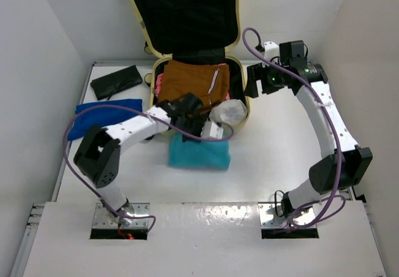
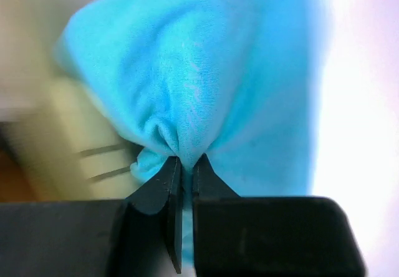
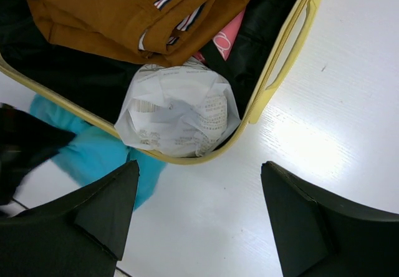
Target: Pack the luggage
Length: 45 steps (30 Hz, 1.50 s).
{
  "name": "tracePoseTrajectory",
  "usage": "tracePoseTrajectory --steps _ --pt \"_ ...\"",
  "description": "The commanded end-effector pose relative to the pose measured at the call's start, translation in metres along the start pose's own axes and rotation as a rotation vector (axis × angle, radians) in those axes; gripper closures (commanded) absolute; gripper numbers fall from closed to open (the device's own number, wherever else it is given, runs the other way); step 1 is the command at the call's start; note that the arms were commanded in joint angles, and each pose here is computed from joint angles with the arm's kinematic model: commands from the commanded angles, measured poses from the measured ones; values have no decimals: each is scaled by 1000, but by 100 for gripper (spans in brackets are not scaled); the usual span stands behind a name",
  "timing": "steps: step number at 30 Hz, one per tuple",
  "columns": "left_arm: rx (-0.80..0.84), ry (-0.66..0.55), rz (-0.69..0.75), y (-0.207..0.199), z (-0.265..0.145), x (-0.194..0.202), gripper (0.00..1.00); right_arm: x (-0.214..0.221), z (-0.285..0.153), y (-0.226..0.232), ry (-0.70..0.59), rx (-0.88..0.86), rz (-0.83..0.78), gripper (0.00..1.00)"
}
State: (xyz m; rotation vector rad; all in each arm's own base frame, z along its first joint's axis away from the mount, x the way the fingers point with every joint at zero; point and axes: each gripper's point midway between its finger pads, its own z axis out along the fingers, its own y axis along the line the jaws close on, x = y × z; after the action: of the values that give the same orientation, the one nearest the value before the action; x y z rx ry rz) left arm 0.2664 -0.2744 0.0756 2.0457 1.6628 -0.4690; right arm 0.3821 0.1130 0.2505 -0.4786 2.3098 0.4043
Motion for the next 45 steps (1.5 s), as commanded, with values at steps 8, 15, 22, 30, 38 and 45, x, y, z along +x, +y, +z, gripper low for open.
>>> tracePoseTrajectory --steps 8,15,22,30,38,45 --pt "-406 -332 184 110 -201 -115 100 2 -6 -10 -21 33 -6 21" --pt "-421 -183 85 170 -158 -21 100 2 3 -13 -11 30 -2 21" --pt "-271 -102 61 147 -81 40 100 5 6 -14 1 28 5 21" --pt "-39 -155 -44 70 -64 9 100 11 7 -15 16 37 5 21" --pt "43 -70 -318 42 -75 14 100 8 9 -15 18 29 8 21" --pt "-54 -5 -610 97 -32 79 100 7 17 -15 33 5 -18 21"
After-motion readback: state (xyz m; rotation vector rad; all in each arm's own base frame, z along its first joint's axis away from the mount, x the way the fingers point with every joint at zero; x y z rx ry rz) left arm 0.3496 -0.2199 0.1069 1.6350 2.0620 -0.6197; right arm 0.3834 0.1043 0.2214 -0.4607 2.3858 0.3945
